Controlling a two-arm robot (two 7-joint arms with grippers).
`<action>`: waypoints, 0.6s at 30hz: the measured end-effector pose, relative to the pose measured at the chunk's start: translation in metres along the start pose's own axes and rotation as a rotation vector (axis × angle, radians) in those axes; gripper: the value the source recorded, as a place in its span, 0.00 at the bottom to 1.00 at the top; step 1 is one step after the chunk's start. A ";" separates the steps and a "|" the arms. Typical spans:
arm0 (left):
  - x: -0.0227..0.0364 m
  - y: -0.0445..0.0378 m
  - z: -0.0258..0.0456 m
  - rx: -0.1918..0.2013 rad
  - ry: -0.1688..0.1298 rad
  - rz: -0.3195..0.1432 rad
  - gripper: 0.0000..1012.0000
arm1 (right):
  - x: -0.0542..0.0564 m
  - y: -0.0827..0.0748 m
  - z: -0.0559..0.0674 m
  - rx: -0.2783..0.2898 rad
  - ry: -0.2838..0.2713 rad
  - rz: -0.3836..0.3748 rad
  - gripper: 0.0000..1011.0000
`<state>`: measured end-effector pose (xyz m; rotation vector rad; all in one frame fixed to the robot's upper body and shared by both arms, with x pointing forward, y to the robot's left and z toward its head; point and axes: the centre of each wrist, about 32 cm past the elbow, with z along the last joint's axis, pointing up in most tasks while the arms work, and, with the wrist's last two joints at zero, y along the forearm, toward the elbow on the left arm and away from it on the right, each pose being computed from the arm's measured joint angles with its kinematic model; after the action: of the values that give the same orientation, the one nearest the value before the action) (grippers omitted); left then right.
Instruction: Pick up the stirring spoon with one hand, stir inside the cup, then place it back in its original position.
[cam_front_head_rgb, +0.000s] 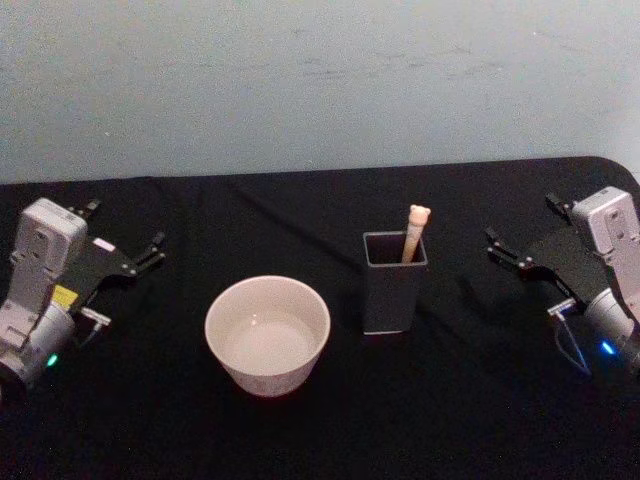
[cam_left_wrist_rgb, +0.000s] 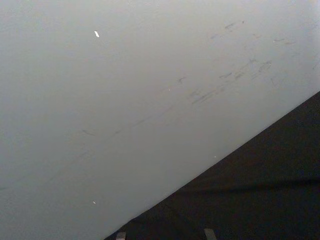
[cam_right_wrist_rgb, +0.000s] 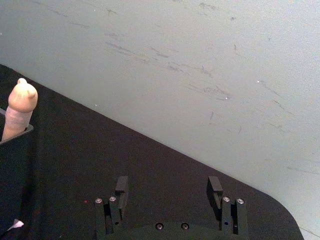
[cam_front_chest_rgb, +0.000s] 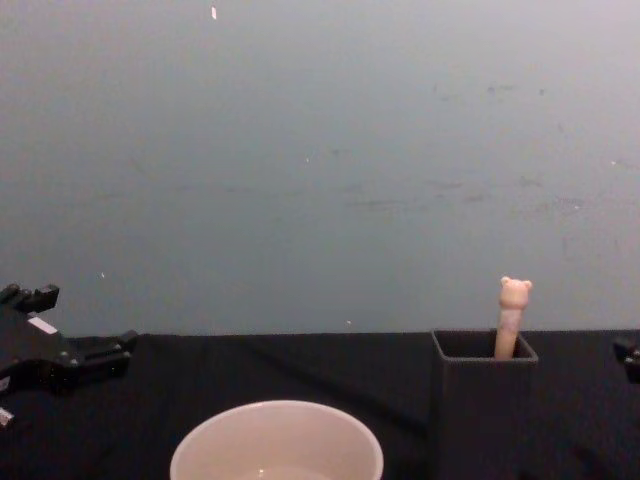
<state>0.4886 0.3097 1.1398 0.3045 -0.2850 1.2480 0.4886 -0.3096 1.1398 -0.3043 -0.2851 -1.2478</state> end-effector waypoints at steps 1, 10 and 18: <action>0.0000 0.0000 0.0000 0.000 0.000 0.000 0.99 | 0.000 0.000 0.000 0.000 0.000 0.000 0.99; 0.0000 0.0000 0.0000 0.000 0.000 0.000 0.99 | 0.000 0.000 0.000 0.000 0.000 0.000 0.99; 0.0000 0.0000 0.0000 0.000 0.000 0.000 0.99 | 0.000 0.000 0.000 0.000 0.000 0.000 0.99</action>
<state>0.4886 0.3097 1.1398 0.3045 -0.2851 1.2480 0.4886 -0.3097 1.1398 -0.3045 -0.2851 -1.2479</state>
